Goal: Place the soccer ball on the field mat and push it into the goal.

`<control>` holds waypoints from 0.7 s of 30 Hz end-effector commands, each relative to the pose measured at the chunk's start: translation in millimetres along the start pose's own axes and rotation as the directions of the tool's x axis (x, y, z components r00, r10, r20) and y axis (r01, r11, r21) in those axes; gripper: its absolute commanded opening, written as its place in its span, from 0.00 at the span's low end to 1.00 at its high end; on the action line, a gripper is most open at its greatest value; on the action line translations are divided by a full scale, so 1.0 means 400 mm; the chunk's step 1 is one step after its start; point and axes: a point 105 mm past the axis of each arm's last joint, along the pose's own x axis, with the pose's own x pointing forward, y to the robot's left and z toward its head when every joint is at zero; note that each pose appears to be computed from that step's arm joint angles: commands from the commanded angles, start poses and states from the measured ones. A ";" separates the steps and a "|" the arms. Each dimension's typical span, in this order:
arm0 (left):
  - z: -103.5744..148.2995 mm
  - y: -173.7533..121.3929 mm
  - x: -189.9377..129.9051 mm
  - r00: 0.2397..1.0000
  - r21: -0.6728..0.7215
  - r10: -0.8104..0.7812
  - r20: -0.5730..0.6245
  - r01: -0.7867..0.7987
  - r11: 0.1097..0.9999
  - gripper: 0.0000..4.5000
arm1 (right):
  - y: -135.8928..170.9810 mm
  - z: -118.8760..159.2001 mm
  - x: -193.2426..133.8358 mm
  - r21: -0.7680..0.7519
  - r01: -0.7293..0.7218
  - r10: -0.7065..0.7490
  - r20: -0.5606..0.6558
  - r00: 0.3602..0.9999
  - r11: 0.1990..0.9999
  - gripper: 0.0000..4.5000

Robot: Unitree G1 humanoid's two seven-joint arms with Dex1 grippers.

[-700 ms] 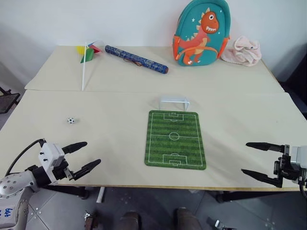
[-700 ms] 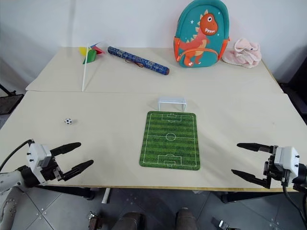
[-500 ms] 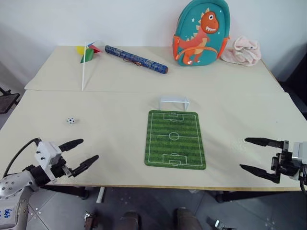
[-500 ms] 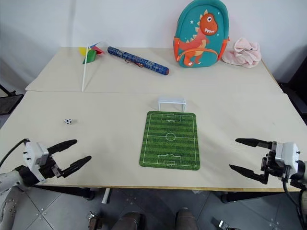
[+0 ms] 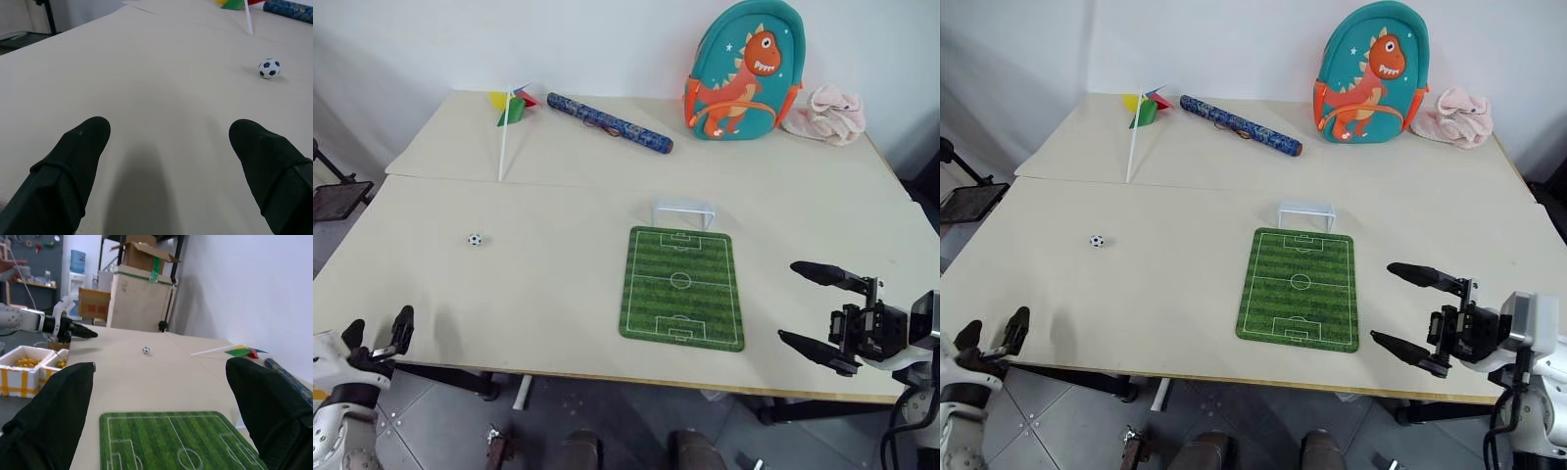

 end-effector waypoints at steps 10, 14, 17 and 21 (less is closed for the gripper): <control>0.099 -0.158 0.251 0.994 0.166 -0.093 -0.052 0.101 0.981 0.99 | -0.005 -0.017 -0.081 -0.013 0.052 -0.053 -0.094 0.994 0.999 1.00; 0.084 -0.155 0.296 0.989 0.227 -0.073 -0.126 0.100 0.969 0.99 | 0.003 -0.019 -0.074 -0.003 0.063 -0.063 -0.087 0.994 0.998 1.00; 0.067 -0.176 0.313 0.978 0.249 -0.122 -0.172 0.163 0.955 0.99 | 0.010 -0.020 -0.075 -0.001 0.079 -0.079 -0.083 0.993 0.997 1.00; 0.042 -0.187 0.325 0.963 0.218 -0.157 -0.218 0.205 0.954 0.99 | 0.024 -0.023 -0.078 0.007 0.092 -0.091 -0.084 0.992 0.996 1.00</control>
